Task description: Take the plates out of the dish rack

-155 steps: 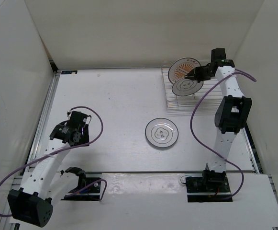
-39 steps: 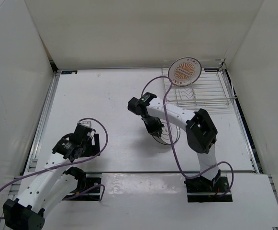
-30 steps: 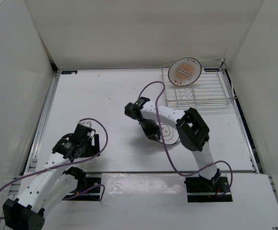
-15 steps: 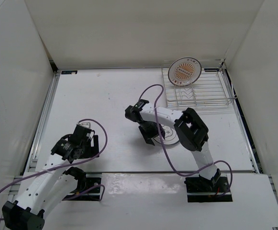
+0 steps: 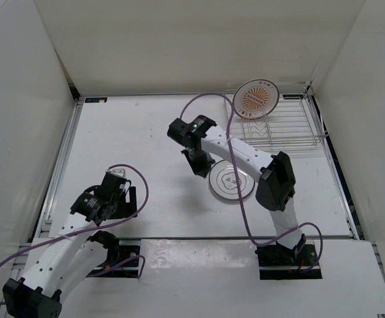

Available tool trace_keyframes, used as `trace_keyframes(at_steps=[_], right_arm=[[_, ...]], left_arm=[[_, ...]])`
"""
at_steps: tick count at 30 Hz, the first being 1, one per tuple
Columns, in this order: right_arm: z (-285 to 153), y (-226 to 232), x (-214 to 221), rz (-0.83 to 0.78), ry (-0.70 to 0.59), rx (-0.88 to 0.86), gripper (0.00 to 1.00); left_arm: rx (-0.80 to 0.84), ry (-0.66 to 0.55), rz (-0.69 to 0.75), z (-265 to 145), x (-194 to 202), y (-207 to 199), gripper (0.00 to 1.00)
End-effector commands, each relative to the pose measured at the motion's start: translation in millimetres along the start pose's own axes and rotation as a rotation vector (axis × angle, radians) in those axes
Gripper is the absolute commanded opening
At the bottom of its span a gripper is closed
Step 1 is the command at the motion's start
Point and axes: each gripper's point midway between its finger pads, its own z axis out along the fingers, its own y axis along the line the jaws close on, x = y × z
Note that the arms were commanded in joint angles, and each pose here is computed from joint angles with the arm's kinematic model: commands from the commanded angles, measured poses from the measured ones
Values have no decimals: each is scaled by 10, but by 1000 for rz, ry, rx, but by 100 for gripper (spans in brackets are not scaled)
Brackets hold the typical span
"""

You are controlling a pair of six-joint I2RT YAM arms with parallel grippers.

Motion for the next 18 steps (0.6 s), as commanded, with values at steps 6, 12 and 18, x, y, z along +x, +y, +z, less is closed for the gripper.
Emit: trace_keyframes(at_steps=[6, 12, 18], right_arm=[[-738, -835, -672, 454, -203, -74, 84], [-1053, -1778, -1335, 1032, -532, -542, 87], [-1122, -2572, -1927, 1173, -608, -644, 80]], left_arm=[[-37, -64, 8, -103, -186, 63, 100], [-69, -42, -13, -108, -150, 110, 100], [-87, -32, -32, -88, -228, 88, 100]])
